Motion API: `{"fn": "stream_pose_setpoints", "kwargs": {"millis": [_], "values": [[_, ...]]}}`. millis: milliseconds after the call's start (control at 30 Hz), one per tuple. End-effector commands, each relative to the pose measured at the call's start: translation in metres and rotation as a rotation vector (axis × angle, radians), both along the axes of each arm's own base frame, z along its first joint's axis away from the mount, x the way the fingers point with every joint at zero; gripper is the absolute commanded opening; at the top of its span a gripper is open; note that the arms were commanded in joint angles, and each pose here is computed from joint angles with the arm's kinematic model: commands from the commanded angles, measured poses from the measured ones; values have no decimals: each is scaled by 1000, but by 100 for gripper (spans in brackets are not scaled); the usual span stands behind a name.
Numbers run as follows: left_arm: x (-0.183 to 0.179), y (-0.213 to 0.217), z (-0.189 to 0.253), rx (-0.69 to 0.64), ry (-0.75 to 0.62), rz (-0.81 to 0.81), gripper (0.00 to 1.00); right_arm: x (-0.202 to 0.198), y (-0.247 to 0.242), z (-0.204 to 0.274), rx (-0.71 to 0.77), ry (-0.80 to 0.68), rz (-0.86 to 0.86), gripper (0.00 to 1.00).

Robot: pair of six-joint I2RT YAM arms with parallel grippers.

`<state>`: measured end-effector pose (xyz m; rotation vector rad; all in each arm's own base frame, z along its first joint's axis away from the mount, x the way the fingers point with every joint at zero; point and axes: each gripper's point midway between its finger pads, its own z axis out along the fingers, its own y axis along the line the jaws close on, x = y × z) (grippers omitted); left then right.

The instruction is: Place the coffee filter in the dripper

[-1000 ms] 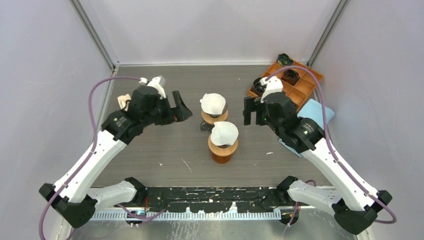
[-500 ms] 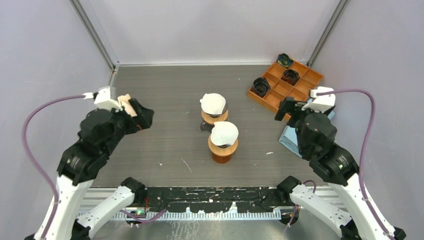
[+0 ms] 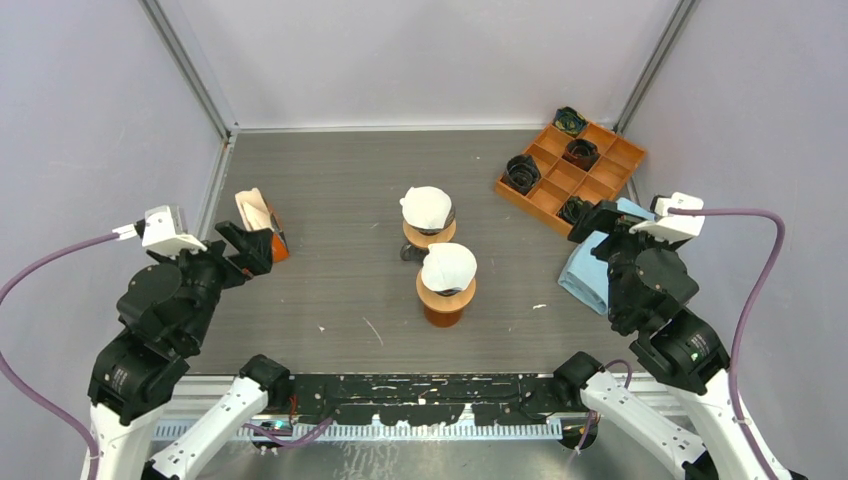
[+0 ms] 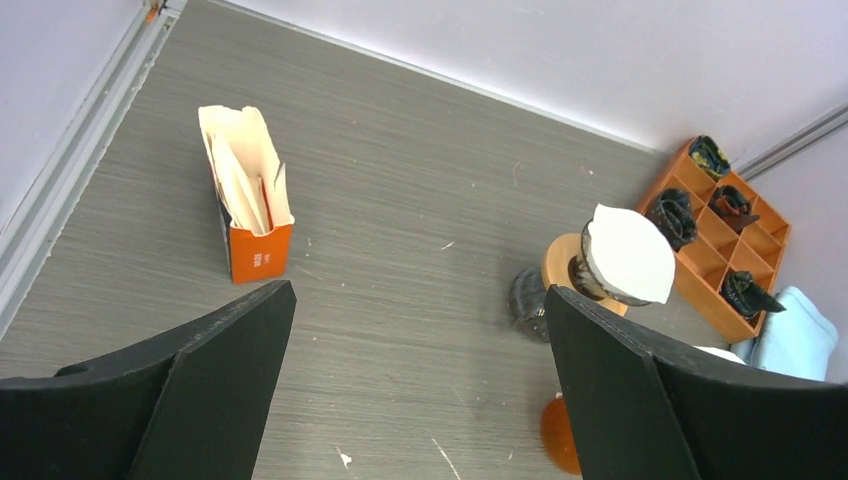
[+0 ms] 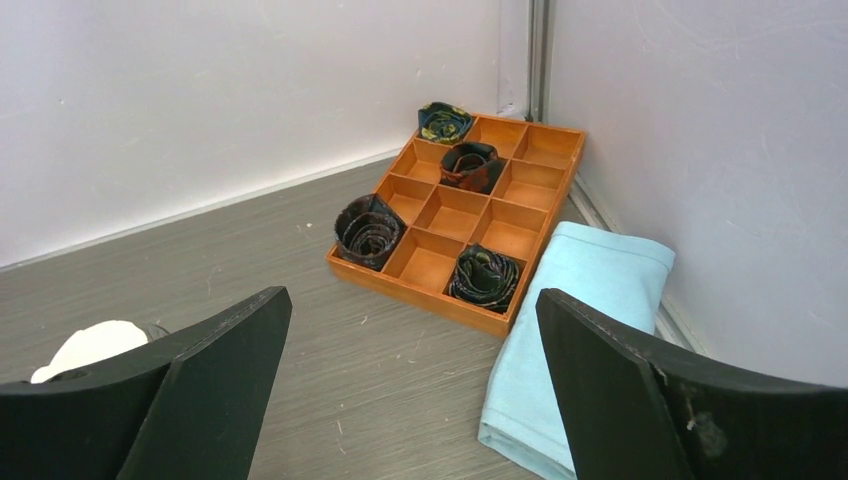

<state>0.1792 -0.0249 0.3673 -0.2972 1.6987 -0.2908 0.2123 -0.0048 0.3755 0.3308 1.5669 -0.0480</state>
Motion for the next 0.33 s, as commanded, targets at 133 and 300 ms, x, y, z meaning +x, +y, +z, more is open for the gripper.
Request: {"fn": "stream_pose_setpoints", "kwargs": {"millis": [133, 300], "values": [[8, -2, 4, -2, -13, 11, 99, 3, 2, 17, 33, -67, 5, 100], [11, -5, 1, -1, -2, 1, 99, 5, 5, 20, 29, -75, 19, 100]]}}
